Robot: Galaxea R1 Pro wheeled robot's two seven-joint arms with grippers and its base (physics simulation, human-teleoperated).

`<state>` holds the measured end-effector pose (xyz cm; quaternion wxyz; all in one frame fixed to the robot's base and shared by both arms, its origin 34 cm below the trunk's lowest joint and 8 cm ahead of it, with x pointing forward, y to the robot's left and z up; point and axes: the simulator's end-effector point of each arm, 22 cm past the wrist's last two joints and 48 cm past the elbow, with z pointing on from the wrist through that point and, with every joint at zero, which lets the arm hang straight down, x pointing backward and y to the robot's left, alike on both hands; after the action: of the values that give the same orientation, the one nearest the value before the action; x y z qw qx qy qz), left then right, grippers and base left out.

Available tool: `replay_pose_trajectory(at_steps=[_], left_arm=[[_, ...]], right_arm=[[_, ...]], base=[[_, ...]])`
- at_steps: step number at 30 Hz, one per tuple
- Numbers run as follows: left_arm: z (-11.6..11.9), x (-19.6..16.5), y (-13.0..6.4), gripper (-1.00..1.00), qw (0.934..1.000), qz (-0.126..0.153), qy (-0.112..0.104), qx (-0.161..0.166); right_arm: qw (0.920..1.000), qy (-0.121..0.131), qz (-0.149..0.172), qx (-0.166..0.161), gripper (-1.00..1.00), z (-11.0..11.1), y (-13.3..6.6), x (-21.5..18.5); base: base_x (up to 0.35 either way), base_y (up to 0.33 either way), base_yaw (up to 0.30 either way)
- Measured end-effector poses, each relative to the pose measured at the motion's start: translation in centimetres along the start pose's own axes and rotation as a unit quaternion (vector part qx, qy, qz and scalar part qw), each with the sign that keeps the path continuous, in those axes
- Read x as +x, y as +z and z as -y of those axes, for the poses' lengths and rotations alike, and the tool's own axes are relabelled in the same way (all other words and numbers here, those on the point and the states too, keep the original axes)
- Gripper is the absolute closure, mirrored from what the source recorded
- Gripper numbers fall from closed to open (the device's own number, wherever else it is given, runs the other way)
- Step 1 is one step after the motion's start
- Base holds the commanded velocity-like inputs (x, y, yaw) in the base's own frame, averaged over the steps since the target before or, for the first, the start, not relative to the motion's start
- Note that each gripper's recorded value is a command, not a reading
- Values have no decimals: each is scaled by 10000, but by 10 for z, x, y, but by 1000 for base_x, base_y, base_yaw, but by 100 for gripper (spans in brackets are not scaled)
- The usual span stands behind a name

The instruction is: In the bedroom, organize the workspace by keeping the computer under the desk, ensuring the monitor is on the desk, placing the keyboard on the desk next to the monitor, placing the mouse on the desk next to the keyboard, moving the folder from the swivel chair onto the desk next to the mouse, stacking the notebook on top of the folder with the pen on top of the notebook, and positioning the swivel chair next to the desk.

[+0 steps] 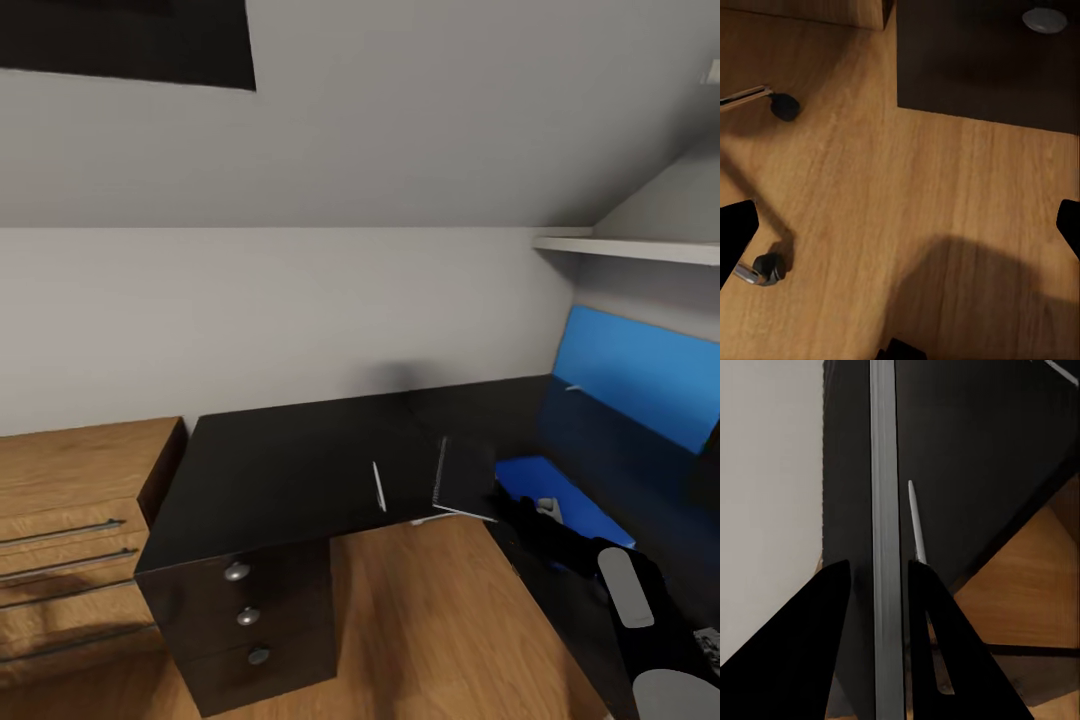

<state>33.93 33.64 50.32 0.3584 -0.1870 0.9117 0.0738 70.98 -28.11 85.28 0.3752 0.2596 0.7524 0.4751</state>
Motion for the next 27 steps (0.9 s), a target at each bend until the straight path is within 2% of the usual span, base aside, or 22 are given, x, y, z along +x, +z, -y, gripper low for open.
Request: replay_pose_trajectory(at_steps=[12,22,27], left_arm=[[0,0,0,-100,10000,-2,-6,0],[1,0,0,-100,10000,-3,-7,2],[1,0,0,-100,10000,-3,-7,2]], right_arm=[[10000,-21,6,7,100,0,0,-1],[10000,-57,44,7,100,0,0,-2],[9997,-174,174,85,100,5,0,-7]], base=[[0,0,-243],[0,0,-51],[0,0,-5]])
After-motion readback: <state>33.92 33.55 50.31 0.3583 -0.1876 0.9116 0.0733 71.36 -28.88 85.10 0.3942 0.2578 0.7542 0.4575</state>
